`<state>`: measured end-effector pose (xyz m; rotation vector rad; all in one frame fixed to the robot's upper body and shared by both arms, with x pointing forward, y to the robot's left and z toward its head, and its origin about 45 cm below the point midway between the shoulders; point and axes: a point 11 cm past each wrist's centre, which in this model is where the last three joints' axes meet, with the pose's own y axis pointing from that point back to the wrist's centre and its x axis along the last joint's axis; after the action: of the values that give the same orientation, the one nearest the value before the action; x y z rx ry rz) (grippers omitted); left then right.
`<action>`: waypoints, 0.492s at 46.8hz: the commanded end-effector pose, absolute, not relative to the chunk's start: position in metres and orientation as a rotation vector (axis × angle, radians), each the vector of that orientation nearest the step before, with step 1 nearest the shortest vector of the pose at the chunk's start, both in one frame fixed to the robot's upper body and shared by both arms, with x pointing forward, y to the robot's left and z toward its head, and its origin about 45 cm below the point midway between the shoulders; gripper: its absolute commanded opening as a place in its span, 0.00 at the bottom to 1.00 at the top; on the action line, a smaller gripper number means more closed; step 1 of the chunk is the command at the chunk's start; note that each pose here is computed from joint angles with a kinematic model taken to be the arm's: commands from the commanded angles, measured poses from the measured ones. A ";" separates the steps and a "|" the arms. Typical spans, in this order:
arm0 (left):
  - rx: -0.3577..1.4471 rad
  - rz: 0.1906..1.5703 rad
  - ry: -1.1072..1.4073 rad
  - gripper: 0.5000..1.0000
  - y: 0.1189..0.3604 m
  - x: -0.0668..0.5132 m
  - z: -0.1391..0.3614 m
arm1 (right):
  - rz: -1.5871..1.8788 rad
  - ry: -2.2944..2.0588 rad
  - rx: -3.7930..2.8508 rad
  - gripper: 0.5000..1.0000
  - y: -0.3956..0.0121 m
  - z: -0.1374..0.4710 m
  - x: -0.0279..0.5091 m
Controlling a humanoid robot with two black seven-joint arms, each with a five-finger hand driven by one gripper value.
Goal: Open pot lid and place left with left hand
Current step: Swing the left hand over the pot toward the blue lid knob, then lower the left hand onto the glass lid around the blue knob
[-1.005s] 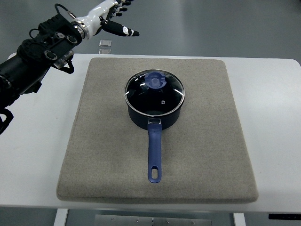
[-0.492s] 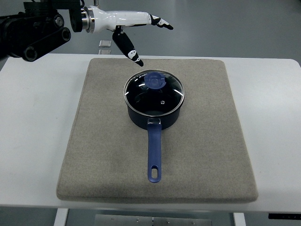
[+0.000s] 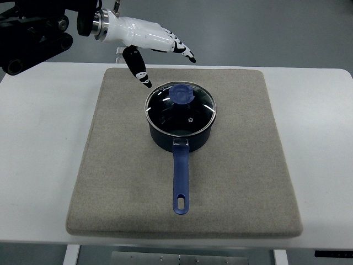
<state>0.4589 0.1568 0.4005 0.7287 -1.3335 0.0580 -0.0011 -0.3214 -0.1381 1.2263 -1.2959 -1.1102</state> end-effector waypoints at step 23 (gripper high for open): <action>0.754 -0.051 -1.383 0.98 0.136 0.450 0.400 | -1.109 -1.297 1.227 0.83 -0.321 -0.138 0.000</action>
<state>0.4515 0.1421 0.4015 0.7607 -1.3853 -0.0366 -0.0009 -0.3215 -0.1381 1.2265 -1.2963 -1.1098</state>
